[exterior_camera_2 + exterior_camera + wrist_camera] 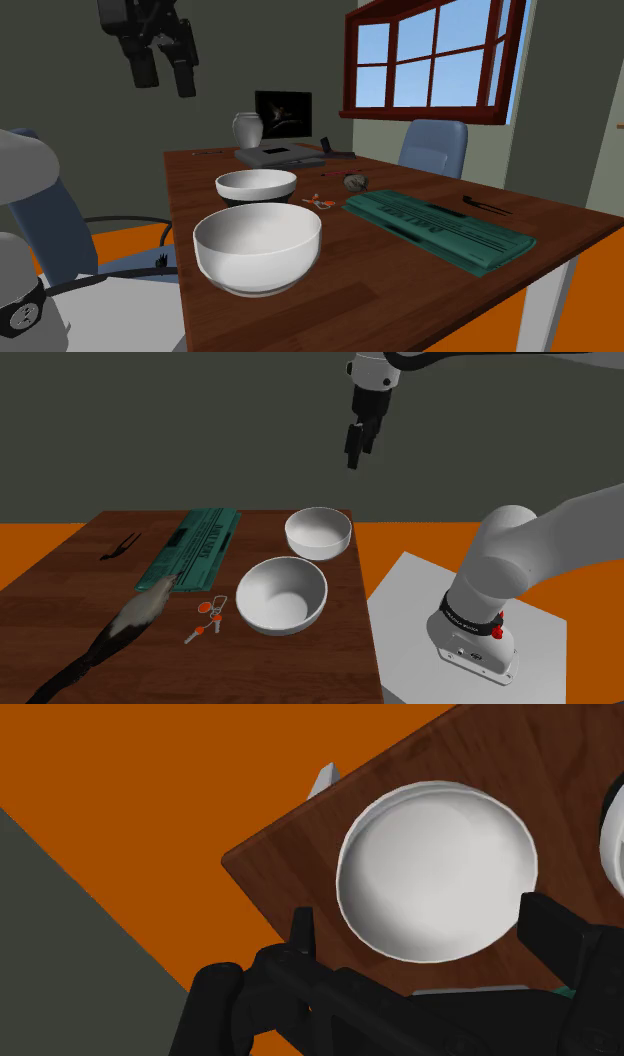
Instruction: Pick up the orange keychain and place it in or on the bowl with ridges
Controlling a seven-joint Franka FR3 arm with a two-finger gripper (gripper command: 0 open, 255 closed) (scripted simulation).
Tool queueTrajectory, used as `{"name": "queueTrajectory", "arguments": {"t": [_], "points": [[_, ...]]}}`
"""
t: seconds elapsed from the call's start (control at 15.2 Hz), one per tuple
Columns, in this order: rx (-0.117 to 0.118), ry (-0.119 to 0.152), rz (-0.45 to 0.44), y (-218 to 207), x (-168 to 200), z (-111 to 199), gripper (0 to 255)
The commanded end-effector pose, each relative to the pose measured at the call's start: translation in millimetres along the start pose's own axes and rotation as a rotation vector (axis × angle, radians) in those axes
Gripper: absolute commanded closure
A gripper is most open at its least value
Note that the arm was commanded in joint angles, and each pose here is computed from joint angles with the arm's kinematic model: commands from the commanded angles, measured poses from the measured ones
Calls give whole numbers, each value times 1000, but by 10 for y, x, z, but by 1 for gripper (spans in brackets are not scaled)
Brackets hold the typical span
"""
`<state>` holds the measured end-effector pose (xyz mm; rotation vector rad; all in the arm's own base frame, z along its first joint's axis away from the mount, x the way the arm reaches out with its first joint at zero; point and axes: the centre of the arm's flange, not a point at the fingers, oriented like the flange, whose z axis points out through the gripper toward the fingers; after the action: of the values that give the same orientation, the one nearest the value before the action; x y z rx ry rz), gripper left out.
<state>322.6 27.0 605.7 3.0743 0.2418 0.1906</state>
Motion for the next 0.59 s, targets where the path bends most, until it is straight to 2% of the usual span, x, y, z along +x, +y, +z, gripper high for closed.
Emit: {"name": "queueTrajectory", "arguments": {"t": [0.0, 0.53], "points": [[0, 0, 0, 0, 0, 0, 0], [16, -23, -49, -750, 557, 495, 0]]}}
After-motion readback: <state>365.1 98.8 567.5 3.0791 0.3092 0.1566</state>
